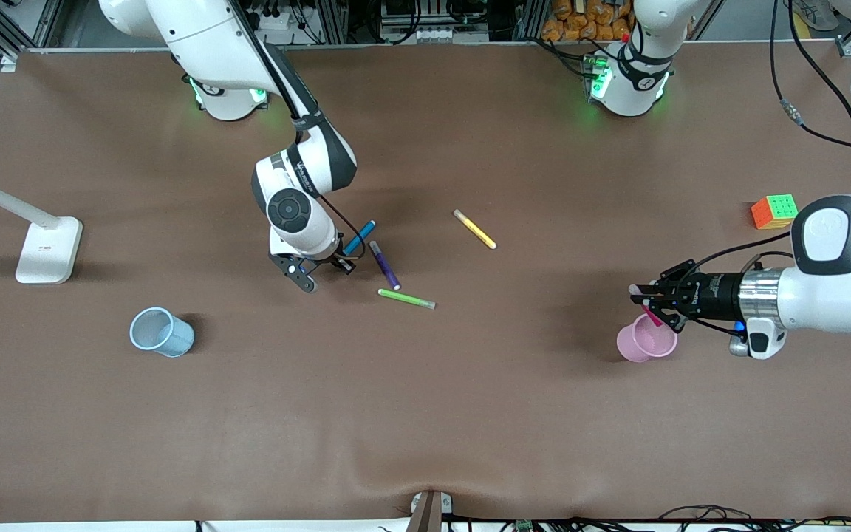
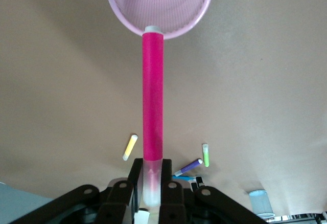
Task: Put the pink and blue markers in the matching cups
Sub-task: 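Drop the pink marker into the pink cup while the right gripper lifts the blue marker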
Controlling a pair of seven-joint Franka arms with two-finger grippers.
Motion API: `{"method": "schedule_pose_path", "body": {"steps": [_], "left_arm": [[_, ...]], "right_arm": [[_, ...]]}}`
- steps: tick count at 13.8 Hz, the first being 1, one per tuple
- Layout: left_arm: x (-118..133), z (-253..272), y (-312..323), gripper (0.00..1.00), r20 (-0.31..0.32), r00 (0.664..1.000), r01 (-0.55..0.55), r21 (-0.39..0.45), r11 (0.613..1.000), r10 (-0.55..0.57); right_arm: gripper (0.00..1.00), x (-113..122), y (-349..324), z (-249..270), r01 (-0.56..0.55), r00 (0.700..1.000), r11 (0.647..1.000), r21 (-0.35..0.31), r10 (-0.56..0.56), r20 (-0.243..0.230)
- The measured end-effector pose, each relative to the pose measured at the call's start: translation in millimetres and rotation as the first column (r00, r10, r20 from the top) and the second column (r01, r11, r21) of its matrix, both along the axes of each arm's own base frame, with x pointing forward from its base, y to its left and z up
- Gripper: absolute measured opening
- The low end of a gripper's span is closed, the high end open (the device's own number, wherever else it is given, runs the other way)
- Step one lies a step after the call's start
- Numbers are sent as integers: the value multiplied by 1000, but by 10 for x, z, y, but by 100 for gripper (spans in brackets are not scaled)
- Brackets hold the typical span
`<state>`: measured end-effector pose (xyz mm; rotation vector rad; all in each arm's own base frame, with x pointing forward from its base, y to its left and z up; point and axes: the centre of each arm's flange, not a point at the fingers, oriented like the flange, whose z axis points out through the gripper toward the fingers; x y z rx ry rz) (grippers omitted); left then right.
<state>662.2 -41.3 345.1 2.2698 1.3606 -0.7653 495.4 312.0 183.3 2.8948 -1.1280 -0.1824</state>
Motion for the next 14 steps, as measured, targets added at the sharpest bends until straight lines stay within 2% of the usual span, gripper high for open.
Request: {"method": "schedule_pose_path", "body": {"steps": [2, 3, 5, 7, 11, 14], "left_arm": [[8, -100, 96, 17, 0, 1000, 4, -5, 1000, -4], [16, -155, 146, 17, -1, 1000, -1, -8, 1000, 1], [39, -282, 235, 17, 2, 1000, -12, -28, 1000, 12], [49, -401, 291, 17, -3, 1000, -20, -52, 998, 20], [56, -525, 338, 17, -19, 999, -40, -75, 996, 39], [64, -573, 390, 17, -8, 999, -39, -76, 996, 38]], "right_arm": [[48, -43, -3, -60, -2, 1000, 1000, -2, 2, 7], [41, -40, 15, -52, -3, 1000, 1000, 3, 3, 17], [17, -45, 36, -41, -4, 1000, 1000, 4, 4, 21], [16, -49, 32, -40, -4, 1000, 1000, 2, 4, 17], [16, -36, -40, -1, 6, 1000, 1000, -16, -6, -23], [16, 113, -211, 285, 1, 997, 1000, -17, -2, -77]]}}
